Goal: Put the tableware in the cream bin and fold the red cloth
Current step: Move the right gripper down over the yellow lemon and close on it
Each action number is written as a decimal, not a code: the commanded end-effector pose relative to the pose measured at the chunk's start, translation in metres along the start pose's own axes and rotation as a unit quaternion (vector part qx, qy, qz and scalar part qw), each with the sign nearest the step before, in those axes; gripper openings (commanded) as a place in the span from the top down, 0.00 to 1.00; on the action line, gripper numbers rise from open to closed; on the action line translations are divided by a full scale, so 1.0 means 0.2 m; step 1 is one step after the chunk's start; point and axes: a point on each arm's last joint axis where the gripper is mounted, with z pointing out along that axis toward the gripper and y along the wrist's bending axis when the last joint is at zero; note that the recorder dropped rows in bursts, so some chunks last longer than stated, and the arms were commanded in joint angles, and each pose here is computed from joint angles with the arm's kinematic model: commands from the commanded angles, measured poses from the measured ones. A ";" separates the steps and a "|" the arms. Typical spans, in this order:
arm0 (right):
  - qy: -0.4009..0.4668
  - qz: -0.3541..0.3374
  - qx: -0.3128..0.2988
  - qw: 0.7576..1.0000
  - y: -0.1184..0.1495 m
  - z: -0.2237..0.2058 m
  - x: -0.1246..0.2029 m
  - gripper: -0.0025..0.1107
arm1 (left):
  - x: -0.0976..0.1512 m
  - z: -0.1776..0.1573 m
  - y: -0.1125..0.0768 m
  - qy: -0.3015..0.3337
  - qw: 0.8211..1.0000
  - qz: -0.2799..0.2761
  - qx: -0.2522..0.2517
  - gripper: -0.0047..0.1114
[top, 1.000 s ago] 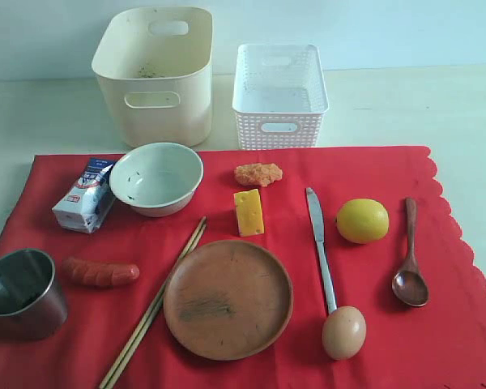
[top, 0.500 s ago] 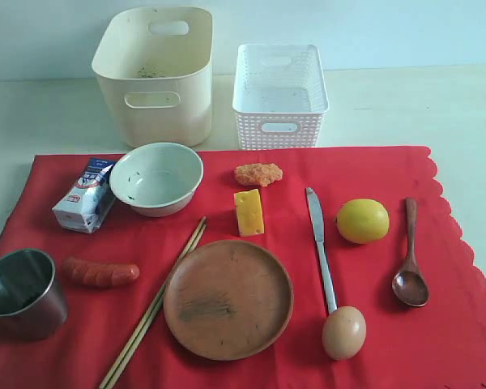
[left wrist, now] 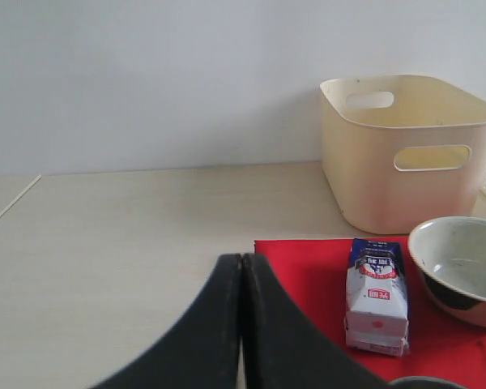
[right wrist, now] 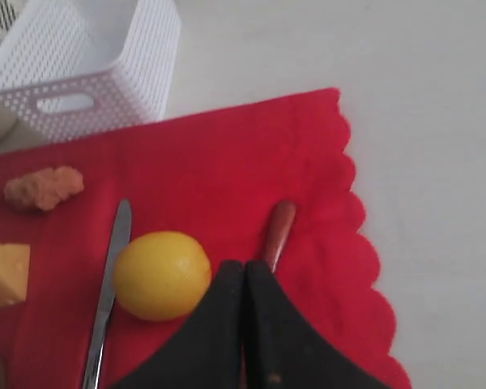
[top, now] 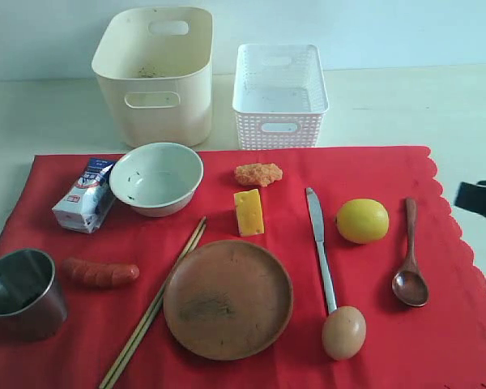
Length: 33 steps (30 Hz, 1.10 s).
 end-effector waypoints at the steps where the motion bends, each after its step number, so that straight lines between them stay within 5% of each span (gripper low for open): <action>1: 0.051 -0.039 -0.019 0.998 0.10 0.15 -0.02 0.97 | 0.00 0.00 0.00 -0.002 1.000 -0.002 0.000 0.95; 5: 0.084 -0.065 -0.035 0.994 0.19 0.25 -0.02 0.83 | 0.00 0.00 0.00 -0.002 1.000 -0.002 0.000 0.95; 12: 0.101 -0.176 -0.064 0.977 0.33 0.39 -0.07 0.33 | 0.00 0.00 0.00 -0.002 1.000 -0.002 0.000 0.95; 15: 0.118 -0.197 -0.059 0.972 0.32 0.45 -0.03 0.21 | 0.00 0.00 0.00 -0.002 1.000 -0.002 0.000 0.95; 22: 0.156 -0.219 -0.042 0.962 0.28 0.60 0.09 0.23 | 0.00 0.00 0.00 -0.002 1.000 -0.002 0.000 0.95; 24: 0.160 -0.219 -0.041 0.962 0.28 0.61 0.09 0.30 | 0.00 0.00 0.00 -0.002 1.000 -0.002 0.000 0.95; 28: 0.161 -0.219 -0.041 0.961 0.28 0.60 0.10 0.64 | 0.00 0.00 0.00 -0.002 1.000 -0.002 0.000 0.95; 33: 0.162 -0.219 -0.041 0.961 0.28 0.60 0.10 0.83 | 0.00 0.00 0.00 -0.002 1.000 -0.002 0.000 0.95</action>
